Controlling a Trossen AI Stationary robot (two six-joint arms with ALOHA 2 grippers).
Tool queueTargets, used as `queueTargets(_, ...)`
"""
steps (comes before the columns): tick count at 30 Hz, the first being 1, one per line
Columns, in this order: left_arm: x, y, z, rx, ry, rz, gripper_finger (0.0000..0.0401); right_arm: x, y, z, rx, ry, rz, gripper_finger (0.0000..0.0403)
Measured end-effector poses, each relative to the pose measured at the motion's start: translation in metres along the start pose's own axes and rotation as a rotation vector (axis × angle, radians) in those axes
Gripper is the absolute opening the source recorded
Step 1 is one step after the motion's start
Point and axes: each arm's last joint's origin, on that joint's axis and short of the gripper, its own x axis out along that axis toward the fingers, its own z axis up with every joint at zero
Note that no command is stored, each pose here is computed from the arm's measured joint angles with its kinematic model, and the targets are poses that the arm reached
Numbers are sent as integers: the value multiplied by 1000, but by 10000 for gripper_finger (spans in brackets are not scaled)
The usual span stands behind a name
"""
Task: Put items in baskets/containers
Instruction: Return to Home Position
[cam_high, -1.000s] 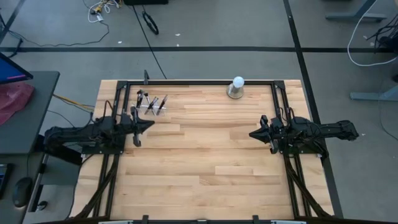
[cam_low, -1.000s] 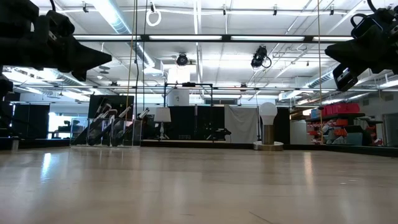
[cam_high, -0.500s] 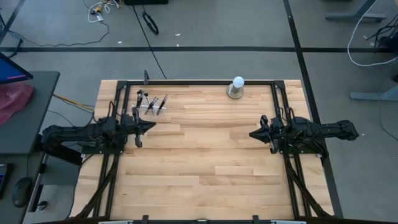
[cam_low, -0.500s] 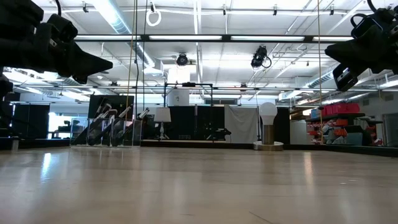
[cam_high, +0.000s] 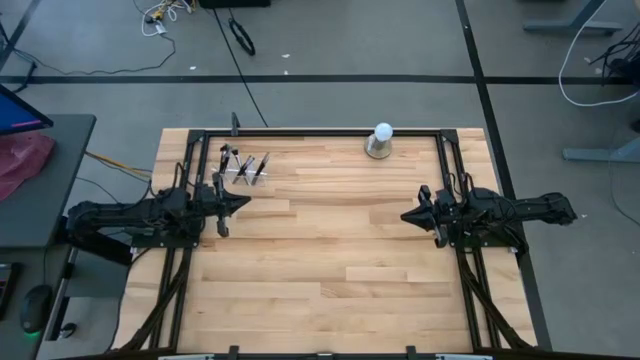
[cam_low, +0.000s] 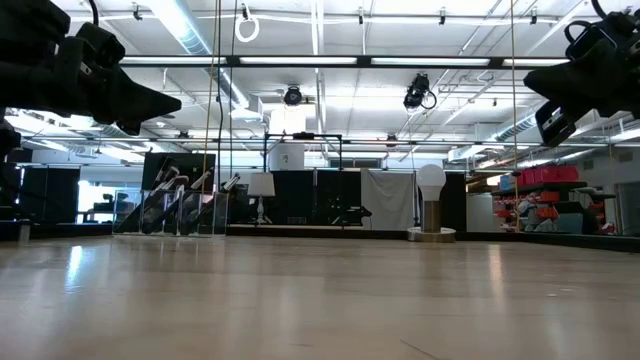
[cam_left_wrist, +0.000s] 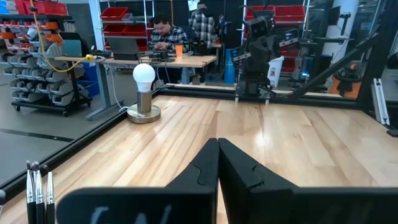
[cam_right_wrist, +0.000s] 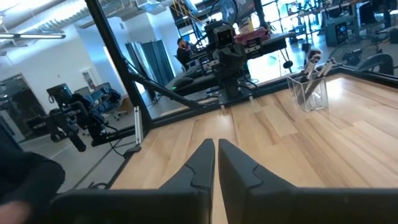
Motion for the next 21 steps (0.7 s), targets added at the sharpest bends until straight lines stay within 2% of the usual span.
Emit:
queueTargets(14, 0, 0, 0, -1, -1, 0, 9, 0, 0, 0, -20, -1, 3, 25)
queueTargets(16, 0, 0, 0, -1, -1, 0, 9, 0, 0, 0, -114, -1, 2, 25)
queueTargets(19, 0, 0, 0, -1, -1, 0, 9, 0, 0, 0, -324, -1, 2, 25)
queueTargets(21, 0, 0, 0, -1, -1, 0, 9, 0, 0, 0, -403, -1, 2, 25)
